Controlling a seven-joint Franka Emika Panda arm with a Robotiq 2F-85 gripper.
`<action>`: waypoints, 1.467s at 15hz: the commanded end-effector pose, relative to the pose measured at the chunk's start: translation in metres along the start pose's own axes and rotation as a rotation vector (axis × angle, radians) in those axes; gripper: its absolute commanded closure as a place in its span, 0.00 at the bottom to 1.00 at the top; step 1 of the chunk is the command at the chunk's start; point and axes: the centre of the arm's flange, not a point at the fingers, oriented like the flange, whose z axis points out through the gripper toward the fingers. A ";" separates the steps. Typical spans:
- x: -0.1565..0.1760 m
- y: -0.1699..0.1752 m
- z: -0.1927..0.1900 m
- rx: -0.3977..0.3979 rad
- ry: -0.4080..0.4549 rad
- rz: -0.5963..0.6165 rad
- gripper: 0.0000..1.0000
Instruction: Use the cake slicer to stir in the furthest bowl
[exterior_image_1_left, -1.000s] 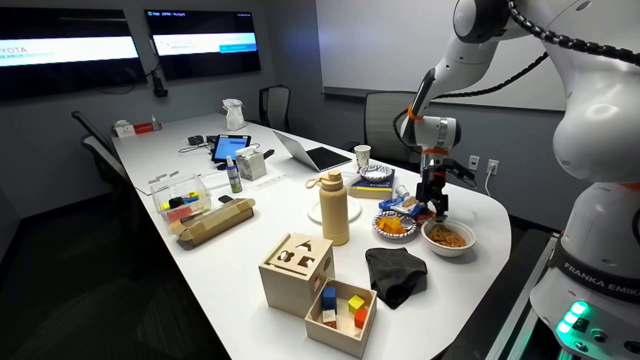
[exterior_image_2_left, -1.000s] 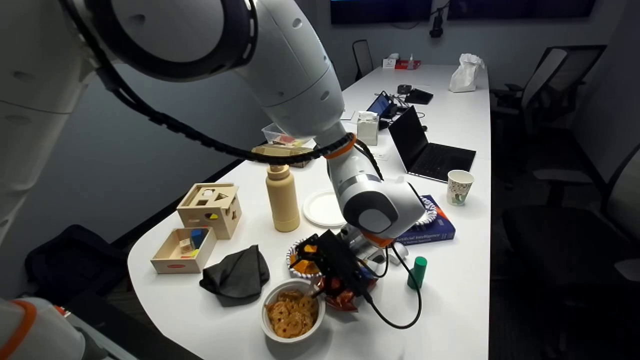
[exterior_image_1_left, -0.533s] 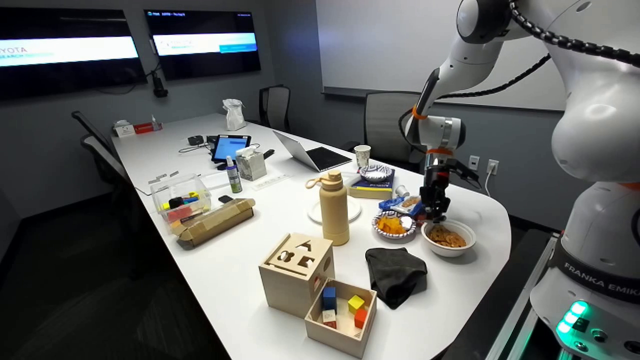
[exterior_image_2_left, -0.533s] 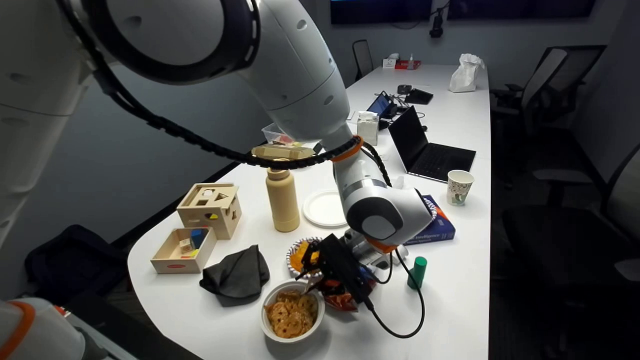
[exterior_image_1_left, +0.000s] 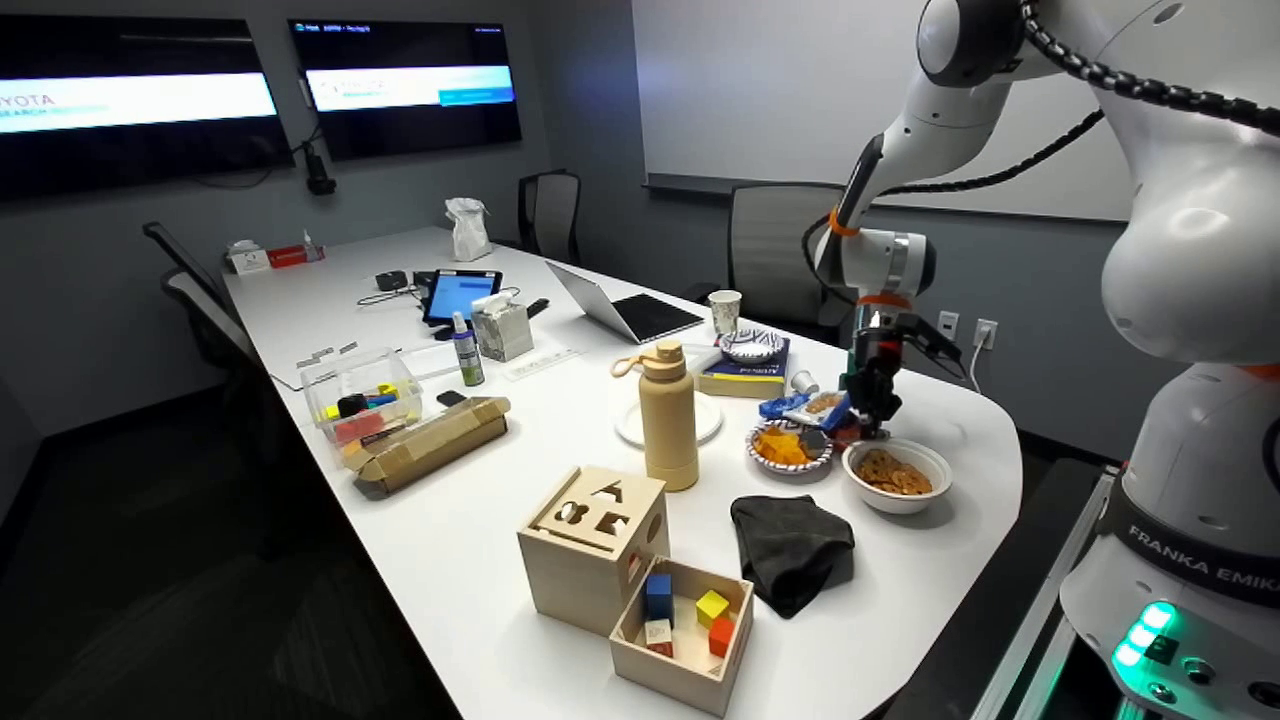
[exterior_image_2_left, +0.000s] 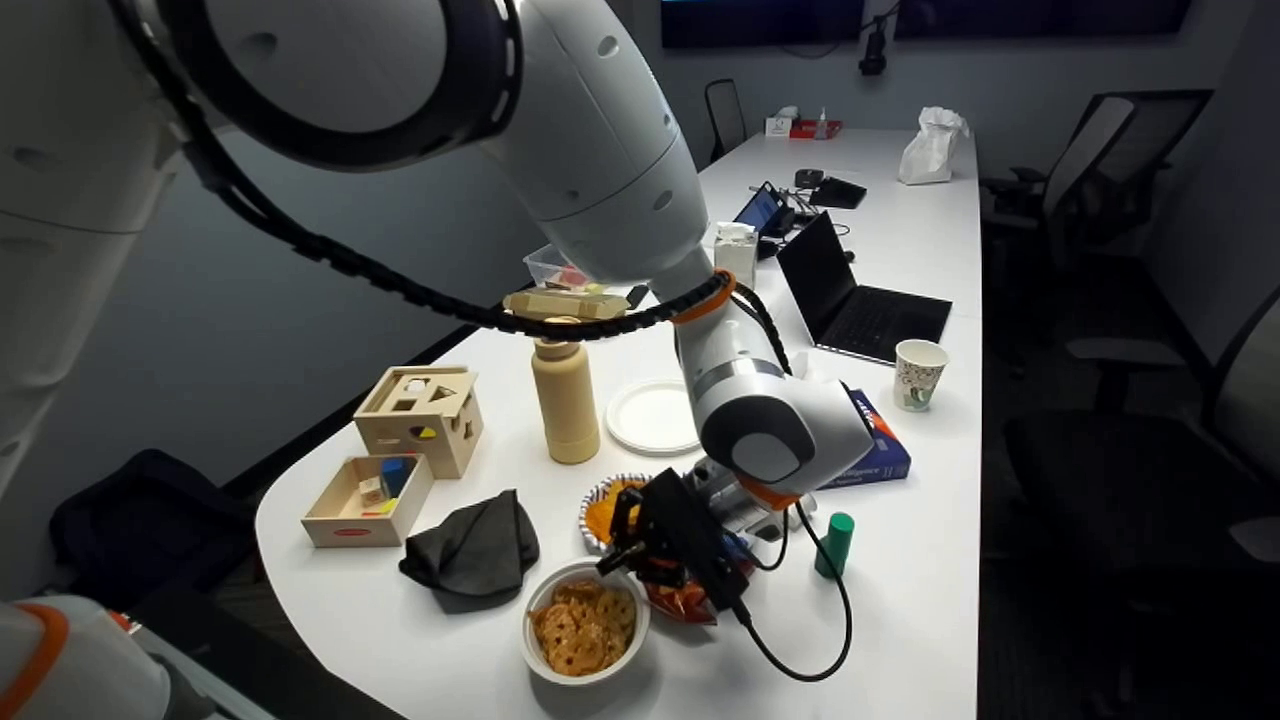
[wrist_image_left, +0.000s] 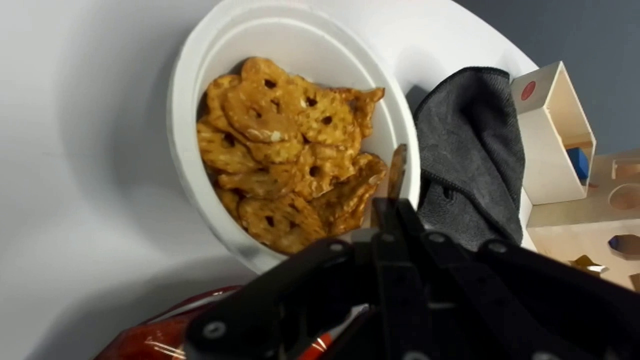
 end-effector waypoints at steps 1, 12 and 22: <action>0.005 0.000 -0.007 0.034 -0.004 -0.013 0.99; 0.001 -0.049 -0.033 0.039 -0.268 0.013 0.99; 0.029 -0.084 -0.027 -0.016 -0.330 0.222 0.99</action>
